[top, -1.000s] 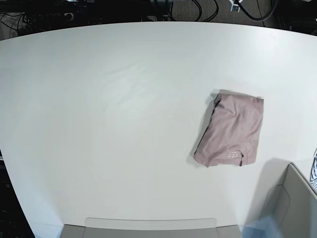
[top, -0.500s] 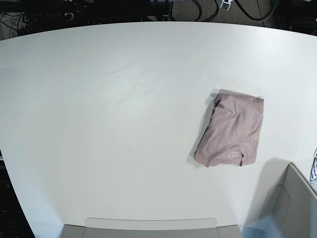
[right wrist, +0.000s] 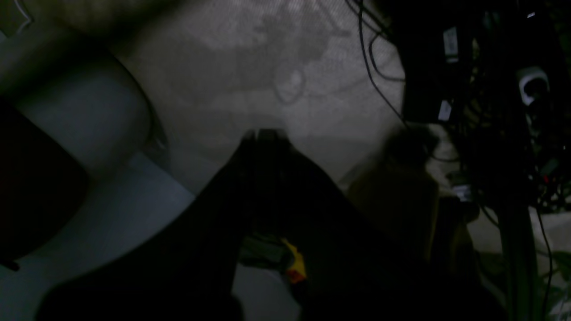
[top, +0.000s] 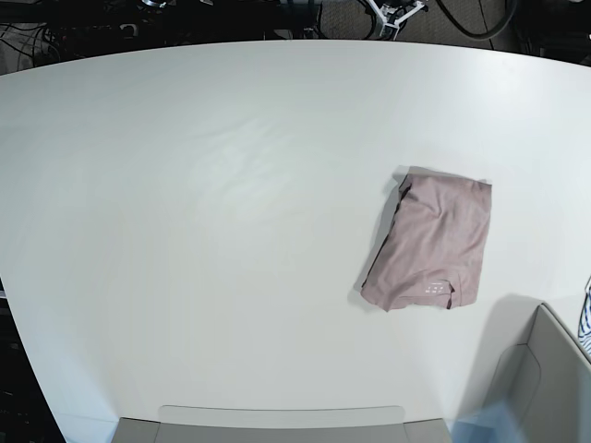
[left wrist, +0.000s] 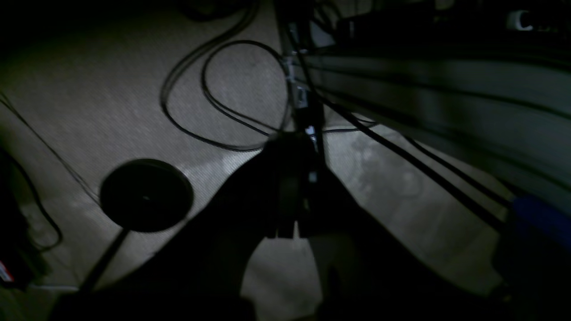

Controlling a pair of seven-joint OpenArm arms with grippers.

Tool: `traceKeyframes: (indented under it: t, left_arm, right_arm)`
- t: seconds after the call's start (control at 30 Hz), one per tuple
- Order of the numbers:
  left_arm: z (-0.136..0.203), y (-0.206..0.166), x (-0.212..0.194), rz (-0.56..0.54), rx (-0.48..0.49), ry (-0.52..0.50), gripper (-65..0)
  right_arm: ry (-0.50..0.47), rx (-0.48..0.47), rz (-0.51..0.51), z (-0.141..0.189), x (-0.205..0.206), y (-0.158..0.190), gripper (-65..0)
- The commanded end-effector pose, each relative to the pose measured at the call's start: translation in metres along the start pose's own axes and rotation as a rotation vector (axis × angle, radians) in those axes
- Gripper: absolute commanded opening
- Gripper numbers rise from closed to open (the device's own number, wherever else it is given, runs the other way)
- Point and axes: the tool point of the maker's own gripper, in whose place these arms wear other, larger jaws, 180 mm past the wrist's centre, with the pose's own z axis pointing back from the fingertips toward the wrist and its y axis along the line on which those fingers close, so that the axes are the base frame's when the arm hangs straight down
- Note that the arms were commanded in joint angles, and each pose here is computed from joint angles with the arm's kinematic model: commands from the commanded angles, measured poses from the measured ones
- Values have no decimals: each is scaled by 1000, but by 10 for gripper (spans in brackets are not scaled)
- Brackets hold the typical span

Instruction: Fold the T-shirt properly

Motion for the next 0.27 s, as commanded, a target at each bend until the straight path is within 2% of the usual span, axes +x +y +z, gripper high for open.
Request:
traceKeyframes:
  t: [0.0, 0.1, 0.23]
  left_arm:
    - [0, -8, -6, 8, -12, 5, -650]
    - [-6, -35, -3, 22, -51, -2, -650]
    - [-13, -48, 21, 22, -72, -42, -650]
  right_arm:
    - [18, 7, -6, 1, -9, 0, -650]
    - [21, 16, -5, -2, -9, 6, -650]
    - [28, 17, -6, -2, -10, 6, -650]
